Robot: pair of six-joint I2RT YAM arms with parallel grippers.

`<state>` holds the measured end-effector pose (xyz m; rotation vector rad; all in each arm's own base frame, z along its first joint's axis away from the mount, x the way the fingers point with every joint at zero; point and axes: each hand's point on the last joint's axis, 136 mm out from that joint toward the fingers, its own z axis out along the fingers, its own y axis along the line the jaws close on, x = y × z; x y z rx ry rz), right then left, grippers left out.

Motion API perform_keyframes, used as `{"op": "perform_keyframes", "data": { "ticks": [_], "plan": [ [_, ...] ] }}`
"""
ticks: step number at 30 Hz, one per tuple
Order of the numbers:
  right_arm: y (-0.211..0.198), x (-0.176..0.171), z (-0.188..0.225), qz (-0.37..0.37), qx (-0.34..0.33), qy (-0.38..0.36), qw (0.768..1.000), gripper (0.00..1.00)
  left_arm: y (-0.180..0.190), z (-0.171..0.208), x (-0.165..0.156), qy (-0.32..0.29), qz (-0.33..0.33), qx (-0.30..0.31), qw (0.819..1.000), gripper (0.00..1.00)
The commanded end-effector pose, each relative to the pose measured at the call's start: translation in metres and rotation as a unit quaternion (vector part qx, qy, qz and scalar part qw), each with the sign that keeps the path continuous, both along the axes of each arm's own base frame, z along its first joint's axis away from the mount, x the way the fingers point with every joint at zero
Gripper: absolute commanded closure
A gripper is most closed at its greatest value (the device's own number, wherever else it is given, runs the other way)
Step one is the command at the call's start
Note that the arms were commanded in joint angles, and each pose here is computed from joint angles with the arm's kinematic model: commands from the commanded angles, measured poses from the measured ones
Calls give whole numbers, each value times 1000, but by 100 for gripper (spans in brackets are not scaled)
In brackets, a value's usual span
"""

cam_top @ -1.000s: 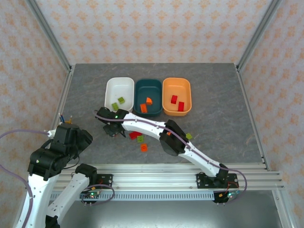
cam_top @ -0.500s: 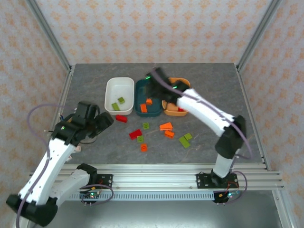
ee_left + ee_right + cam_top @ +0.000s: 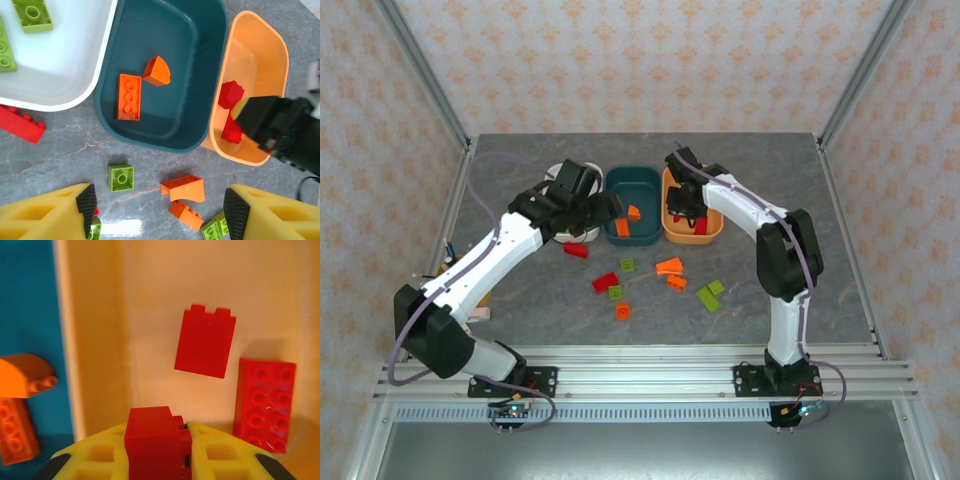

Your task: Sort the legos into containers by color

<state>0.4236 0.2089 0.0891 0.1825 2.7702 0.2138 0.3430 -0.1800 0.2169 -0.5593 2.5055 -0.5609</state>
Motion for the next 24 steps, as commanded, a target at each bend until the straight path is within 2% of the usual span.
{"op": "perform_keyframes", "data": {
  "ticks": [1,5,12,16,20,24],
  "plan": [
    [-1,-2,-5,-3,9,23,1000,81,-3,10,7,-18,-7,6,1000,29],
    [-6,-2,-21,-9,-4,41,999,76,-2,6,4,-12,-7,11,1000,28],
    [-12,-4,-27,-12,-12,53,998,61,6,-2,-9,3,-15,28,999,28],
    [-14,-3,-3,-14,-10,31,999,51,10,-5,-20,9,-26,36,999,28],
    [-18,-6,33,-18,-5,1,1000,49,11,-11,-34,21,-46,49,998,28],
    [-17,-26,77,-8,-5,-42,999,49,4,-27,-60,50,-75,71,993,29]
  ]
}}
